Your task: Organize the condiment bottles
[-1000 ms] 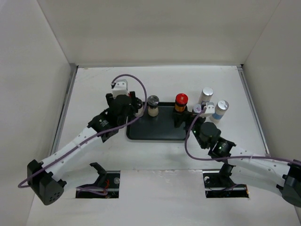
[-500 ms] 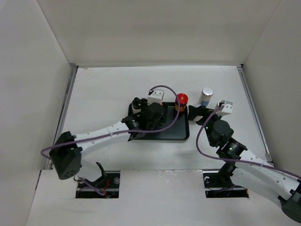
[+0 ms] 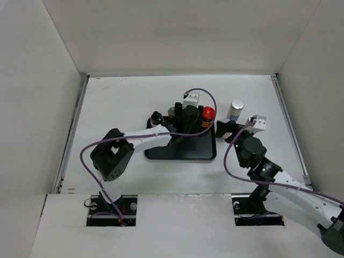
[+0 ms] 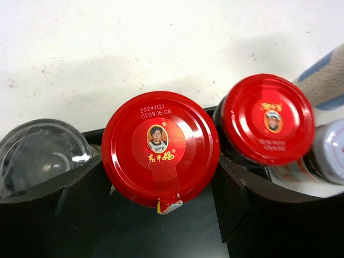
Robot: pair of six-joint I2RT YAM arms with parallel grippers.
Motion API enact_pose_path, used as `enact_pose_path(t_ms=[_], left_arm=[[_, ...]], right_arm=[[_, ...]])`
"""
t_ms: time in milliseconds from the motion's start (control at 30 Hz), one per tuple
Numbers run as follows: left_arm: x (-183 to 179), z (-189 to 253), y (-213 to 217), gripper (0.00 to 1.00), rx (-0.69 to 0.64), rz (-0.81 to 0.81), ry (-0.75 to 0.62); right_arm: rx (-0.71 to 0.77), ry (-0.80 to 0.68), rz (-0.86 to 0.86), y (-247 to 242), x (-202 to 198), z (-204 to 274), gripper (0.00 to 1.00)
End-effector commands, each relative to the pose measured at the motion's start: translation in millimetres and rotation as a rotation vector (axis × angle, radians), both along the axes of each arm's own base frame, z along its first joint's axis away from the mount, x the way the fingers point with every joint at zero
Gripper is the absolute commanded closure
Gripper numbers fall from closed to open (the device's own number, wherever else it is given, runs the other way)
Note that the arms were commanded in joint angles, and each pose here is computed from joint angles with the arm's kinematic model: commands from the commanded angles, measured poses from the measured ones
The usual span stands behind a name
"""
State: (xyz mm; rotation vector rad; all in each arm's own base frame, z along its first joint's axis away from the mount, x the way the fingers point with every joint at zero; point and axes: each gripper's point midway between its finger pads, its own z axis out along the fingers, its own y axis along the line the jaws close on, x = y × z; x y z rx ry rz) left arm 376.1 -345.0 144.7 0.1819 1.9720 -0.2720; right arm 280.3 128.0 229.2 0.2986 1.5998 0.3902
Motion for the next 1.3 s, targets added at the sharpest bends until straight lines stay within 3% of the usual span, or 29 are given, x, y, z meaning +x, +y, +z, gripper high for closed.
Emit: enact_pose_path(t_ms=[0, 267, 333, 500, 600, 700, 1000, 1067, 1133, 1200, 1233, 1267], left_arm=[[30, 74, -16, 0.6, -0.178, 0.033, -0.172], [39, 52, -15, 0.58, -0.166, 0.063, -0.178], [39, 47, -16, 0.5, -0.164, 0.062, -0.178], [30, 58, -14, 0.13, -0.184, 0.076, -0.202], [26, 77, -9, 0.04, -0.209, 0.1, -0.237], [21, 94, -8, 0.01, -0.231, 0.098, -0.259], [-13, 156, 3, 0.06, -0.339, 0.079, -0.356], [-26, 172, 2, 0.23, -0.388, 0.042, -0.379], [-45, 188, -1, 0.52, -0.438, -0.034, -0.401], [-66, 198, 8, 0.64, -0.49, -0.082, -0.424], [-76, 201, 17, 0.66, -0.513, -0.094, -0.436], [-84, 203, 29, 0.67, -0.532, -0.095, -0.447]], right_arm=[[0.04, -0.035, -0.012, -2, 2, 10, 0.0], [0.043, -0.032, 0.008, 3, 3, 6, 0.0], [0.042, -0.031, 0.01, 4, 3, 5, 0.0], [0.041, -0.03, 0.005, 3, 3, 6, 0.0], [0.047, -0.037, 0.002, 2, 2, 9, 0.0], [0.043, -0.032, 0.002, 1, 1, 8, 0.0], [0.036, -0.021, -0.046, -9, 0, 21, 0.0], [0.012, -0.003, -0.049, -8, 2, 19, 0.0], [-0.017, 0.028, -0.069, -12, 8, 11, 0.01], [-0.052, 0.071, -0.107, -20, 19, -3, 0.58], [-0.066, 0.094, -0.106, -20, 22, -10, 0.71], [-0.075, 0.111, -0.113, -22, 24, -15, 0.75]])
